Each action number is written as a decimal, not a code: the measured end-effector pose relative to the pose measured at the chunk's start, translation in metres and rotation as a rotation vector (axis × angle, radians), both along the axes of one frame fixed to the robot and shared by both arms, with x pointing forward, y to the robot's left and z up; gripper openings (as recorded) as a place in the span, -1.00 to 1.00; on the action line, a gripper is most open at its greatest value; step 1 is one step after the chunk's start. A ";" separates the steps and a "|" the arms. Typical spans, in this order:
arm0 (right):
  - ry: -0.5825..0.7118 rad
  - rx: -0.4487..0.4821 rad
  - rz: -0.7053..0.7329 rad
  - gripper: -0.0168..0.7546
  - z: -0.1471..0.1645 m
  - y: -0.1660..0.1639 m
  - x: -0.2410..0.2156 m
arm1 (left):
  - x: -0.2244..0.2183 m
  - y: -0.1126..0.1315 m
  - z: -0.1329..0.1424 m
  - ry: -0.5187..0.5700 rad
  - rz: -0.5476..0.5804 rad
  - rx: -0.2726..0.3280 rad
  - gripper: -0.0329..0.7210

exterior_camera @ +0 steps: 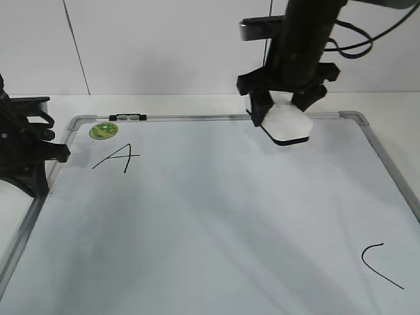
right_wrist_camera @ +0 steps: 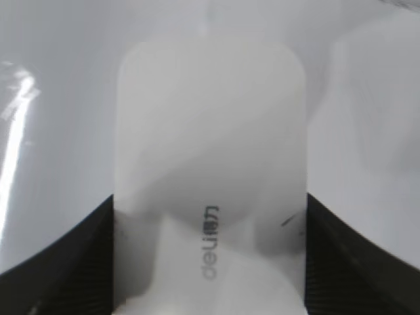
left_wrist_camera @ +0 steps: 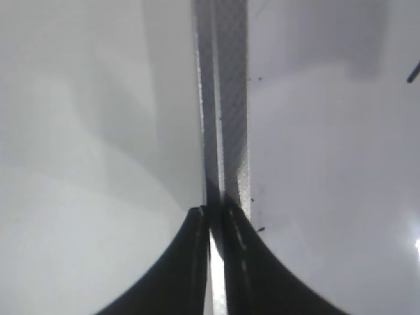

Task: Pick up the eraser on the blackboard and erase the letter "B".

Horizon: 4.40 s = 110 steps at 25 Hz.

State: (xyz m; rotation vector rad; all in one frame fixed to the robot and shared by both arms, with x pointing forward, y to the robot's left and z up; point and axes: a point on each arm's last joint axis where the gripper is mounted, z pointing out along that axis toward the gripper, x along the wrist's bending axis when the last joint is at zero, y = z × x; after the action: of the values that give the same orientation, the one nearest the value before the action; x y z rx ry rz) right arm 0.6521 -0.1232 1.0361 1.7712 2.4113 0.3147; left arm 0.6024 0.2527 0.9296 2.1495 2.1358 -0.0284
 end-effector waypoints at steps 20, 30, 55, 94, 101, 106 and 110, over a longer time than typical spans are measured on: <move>0.016 -0.017 -0.262 0.47 -0.042 -0.147 -0.060 | -0.001 -0.001 0.000 0.007 0.008 -0.012 -0.83; -0.050 -0.014 -0.274 0.47 -0.053 -0.171 -0.047 | -0.001 -0.002 0.000 0.012 0.015 -0.027 -0.83; 0.013 0.024 -0.261 0.47 -0.077 -0.178 -0.041 | -0.001 -0.004 0.000 0.016 0.019 -0.040 -0.83; 0.037 0.047 -0.230 0.53 0.016 -0.175 -0.019 | -0.002 -0.004 0.000 0.023 0.014 -0.040 -0.75; 0.014 0.077 -0.232 0.53 0.025 -0.173 -0.016 | -0.001 -0.004 -0.001 0.033 0.007 -0.040 -0.22; -0.029 0.083 -0.235 0.53 0.043 -0.173 -0.024 | 0.005 -0.004 0.011 -0.001 -0.004 -0.033 -0.14; -0.094 0.096 -0.249 0.53 0.070 -0.172 -0.040 | 0.005 -0.003 0.036 -0.030 -0.015 -0.032 -0.13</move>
State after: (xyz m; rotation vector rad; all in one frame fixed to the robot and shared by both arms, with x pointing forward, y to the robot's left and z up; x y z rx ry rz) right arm 0.6123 -0.2956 1.1065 2.0210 2.1158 0.4795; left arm 0.6075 0.2494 0.9654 2.1342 2.0888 -0.0318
